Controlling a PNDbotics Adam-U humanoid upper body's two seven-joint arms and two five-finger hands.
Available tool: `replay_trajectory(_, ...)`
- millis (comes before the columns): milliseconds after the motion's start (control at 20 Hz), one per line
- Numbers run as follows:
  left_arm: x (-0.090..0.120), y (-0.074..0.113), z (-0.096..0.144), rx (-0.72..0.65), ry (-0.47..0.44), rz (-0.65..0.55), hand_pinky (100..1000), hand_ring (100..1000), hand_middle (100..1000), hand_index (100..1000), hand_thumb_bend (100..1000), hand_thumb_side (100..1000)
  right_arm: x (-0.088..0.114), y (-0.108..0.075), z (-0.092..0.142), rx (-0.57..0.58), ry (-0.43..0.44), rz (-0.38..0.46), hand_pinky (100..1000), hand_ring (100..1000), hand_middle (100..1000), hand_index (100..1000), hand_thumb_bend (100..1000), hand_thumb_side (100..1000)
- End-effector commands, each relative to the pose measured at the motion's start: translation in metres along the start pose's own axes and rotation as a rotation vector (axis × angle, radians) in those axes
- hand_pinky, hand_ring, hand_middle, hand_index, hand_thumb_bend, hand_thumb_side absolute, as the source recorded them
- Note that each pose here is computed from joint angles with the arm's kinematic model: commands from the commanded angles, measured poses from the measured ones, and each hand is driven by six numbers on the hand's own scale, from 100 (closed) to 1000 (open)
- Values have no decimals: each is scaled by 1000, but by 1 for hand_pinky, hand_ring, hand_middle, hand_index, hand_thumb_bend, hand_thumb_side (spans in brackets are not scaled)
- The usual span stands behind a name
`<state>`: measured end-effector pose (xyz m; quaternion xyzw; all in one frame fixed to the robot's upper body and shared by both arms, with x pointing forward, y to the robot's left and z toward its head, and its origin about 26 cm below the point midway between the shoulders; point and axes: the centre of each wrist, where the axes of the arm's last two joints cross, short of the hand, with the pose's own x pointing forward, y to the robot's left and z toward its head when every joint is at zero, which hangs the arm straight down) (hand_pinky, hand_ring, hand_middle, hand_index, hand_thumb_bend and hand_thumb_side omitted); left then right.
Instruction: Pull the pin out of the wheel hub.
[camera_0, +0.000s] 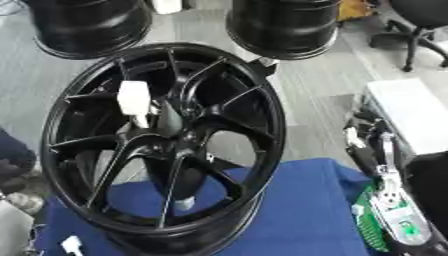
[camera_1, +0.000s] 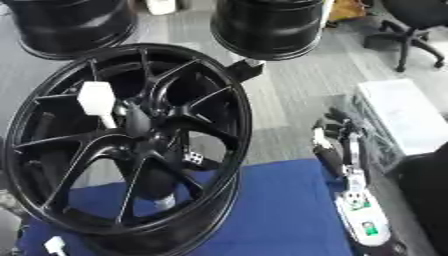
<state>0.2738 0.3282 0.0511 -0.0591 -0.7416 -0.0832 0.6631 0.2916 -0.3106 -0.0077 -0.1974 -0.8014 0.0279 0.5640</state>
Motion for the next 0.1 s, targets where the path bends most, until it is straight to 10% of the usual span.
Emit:
replay_trajectory(50,9,-1,-3,-13,-34,-12,763,790,653,734,367,723,12,5,-5,50,-45,-36,704,693,742,856,100,502)
replay_trajectory(100,10,-1,-3,-16,-36,-12,762,790,653,734,366,724,12,5,-4,55,-45,-42,703,692,742,855,100,501)
